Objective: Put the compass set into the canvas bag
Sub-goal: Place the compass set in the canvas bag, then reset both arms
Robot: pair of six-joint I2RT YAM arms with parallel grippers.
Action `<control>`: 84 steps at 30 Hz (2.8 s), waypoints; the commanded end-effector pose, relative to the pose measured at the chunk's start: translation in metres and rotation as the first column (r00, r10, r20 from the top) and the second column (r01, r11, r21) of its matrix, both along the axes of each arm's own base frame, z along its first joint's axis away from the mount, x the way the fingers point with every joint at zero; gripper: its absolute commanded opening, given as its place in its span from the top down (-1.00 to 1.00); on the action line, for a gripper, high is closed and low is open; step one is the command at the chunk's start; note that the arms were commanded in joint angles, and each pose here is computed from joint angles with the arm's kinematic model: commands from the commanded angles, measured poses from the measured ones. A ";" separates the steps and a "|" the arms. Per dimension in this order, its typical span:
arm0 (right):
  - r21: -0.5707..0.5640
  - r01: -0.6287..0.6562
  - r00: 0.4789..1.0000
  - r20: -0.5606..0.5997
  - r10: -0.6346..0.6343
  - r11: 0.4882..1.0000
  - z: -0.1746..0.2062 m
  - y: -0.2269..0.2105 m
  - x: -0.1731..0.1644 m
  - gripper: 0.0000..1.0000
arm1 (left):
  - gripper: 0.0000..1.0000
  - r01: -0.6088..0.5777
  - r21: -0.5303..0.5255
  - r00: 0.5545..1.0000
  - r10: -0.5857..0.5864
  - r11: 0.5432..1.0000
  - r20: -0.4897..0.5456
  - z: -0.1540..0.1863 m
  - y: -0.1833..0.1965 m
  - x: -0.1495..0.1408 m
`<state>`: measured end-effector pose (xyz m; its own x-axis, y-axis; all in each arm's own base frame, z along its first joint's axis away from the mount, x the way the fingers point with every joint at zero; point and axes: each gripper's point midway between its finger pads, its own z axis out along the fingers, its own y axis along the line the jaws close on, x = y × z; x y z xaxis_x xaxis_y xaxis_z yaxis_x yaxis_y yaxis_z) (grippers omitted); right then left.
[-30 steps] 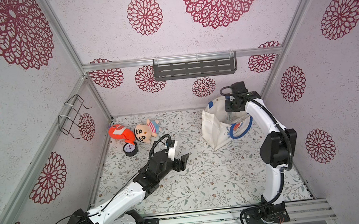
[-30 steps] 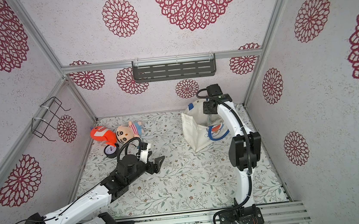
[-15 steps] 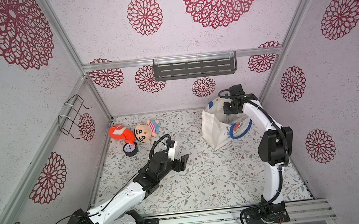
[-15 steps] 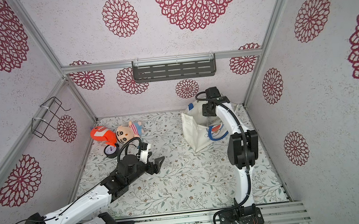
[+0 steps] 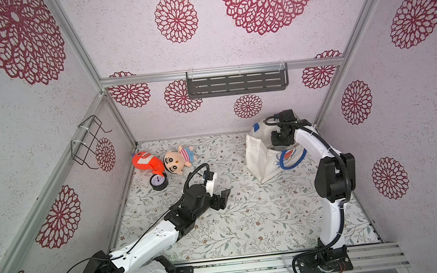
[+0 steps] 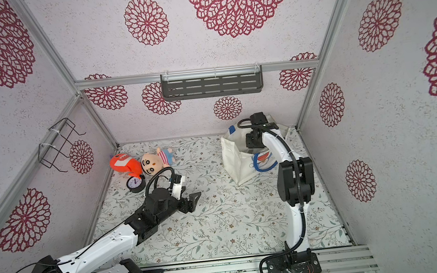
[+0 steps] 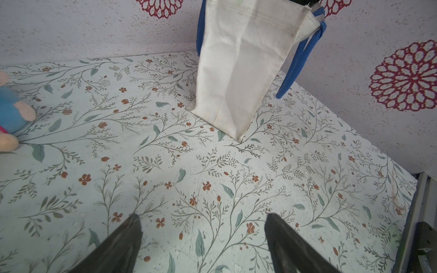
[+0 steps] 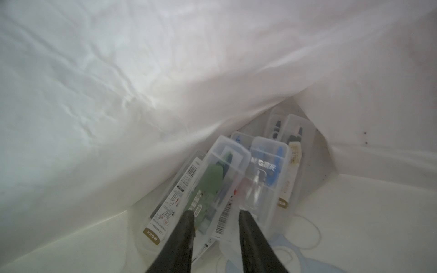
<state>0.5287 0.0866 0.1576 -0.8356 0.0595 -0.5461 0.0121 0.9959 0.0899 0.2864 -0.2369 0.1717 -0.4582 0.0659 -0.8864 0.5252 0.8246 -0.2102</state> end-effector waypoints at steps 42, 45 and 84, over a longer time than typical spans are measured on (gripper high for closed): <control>-0.033 0.573 0.597 0.701 -0.390 0.819 0.033 -0.152 -0.226 -0.69 | -0.72 0.002 0.000 1.000 -0.002 1.000 0.018 0.019 0.005 0.015; -0.049 0.585 0.595 0.704 -0.388 0.809 0.011 -0.154 -0.223 -0.69 | -0.72 -0.005 -0.001 1.000 0.005 1.000 0.014 0.018 0.008 0.017; -0.079 0.357 0.657 0.730 -0.190 0.931 -0.042 -0.131 -0.160 -0.98 | -0.88 -0.735 0.151 0.676 0.731 0.661 0.094 0.030 0.233 0.076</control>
<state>0.3652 -0.0423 0.1050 -0.1951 0.0593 -0.9790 0.2876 0.9578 0.0007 0.3596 -0.0509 0.1886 -0.4320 -0.1440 -0.8903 -0.0916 0.9891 -0.1156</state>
